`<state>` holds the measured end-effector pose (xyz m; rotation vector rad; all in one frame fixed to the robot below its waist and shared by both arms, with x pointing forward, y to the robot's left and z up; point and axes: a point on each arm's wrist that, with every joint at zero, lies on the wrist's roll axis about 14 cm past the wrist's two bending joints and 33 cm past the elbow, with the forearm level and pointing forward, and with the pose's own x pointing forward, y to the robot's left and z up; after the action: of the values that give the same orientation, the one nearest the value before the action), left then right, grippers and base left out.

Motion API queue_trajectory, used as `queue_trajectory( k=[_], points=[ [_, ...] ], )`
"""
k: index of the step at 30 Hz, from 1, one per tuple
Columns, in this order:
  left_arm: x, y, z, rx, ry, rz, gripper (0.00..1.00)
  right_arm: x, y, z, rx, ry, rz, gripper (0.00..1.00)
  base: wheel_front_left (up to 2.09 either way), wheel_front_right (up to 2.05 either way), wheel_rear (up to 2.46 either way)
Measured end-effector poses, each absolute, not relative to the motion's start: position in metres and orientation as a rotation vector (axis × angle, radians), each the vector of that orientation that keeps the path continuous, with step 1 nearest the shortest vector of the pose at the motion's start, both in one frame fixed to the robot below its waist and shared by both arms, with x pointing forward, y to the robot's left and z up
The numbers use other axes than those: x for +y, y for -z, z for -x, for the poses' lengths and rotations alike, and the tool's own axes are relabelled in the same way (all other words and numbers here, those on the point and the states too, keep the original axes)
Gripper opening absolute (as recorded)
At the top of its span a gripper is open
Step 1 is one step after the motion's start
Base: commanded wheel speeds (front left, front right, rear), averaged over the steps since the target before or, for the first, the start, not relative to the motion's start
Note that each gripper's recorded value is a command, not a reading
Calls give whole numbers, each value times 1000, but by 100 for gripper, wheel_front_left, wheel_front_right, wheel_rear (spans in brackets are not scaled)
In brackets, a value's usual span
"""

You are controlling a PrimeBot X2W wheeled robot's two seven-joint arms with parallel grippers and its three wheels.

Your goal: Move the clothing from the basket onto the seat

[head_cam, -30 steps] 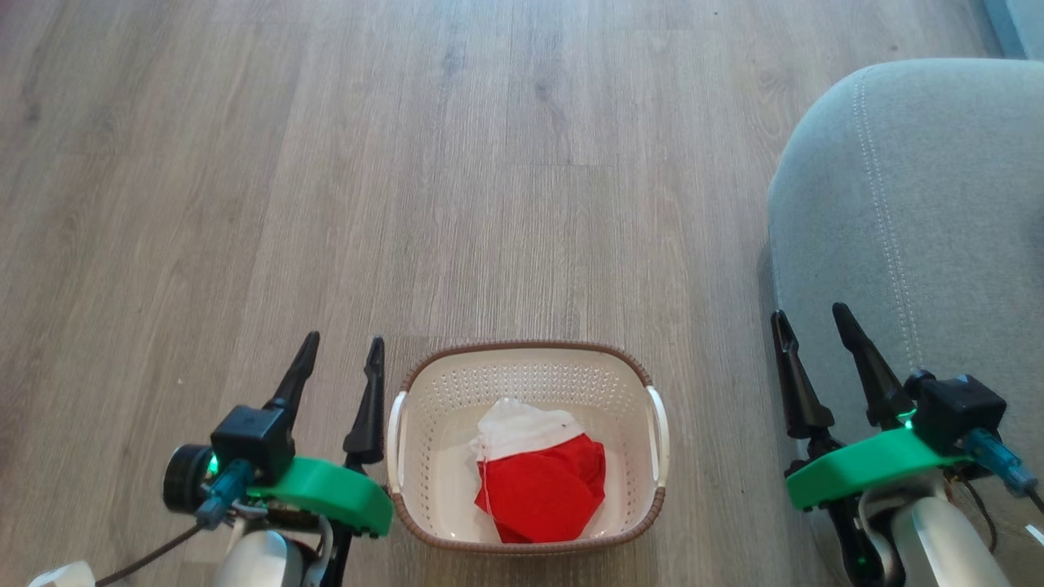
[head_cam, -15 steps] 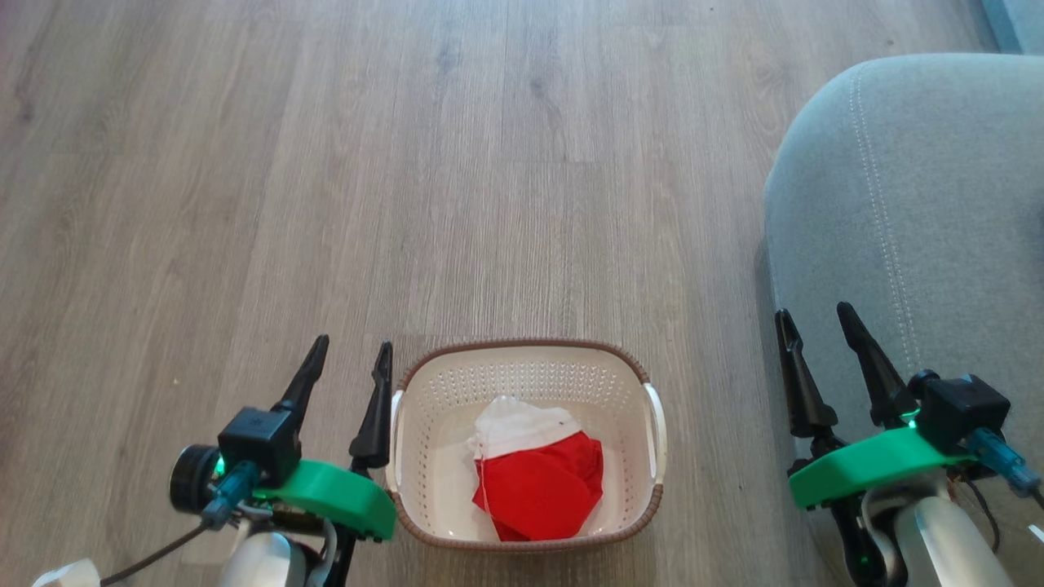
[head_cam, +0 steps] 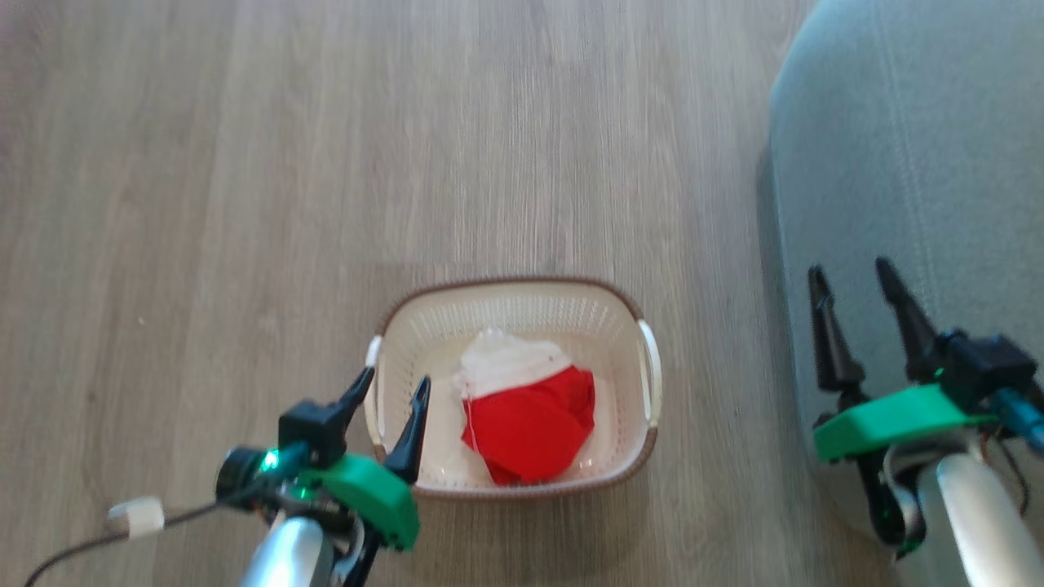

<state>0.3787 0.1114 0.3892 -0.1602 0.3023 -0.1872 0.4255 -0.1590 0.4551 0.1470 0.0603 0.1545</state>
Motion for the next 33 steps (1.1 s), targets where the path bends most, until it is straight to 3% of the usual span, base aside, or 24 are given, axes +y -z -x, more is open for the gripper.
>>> queue_trajectory(
  k=[14,33],
  points=[
    [66,-271,-420,610,377,70,100,-172,-412,-477,100,-114,-90,100,0,0,0],
    [22,-123,-422,938,698,-152,100,-184,-339,-480,242,-76,-85,100,0,0,0]
  ],
)
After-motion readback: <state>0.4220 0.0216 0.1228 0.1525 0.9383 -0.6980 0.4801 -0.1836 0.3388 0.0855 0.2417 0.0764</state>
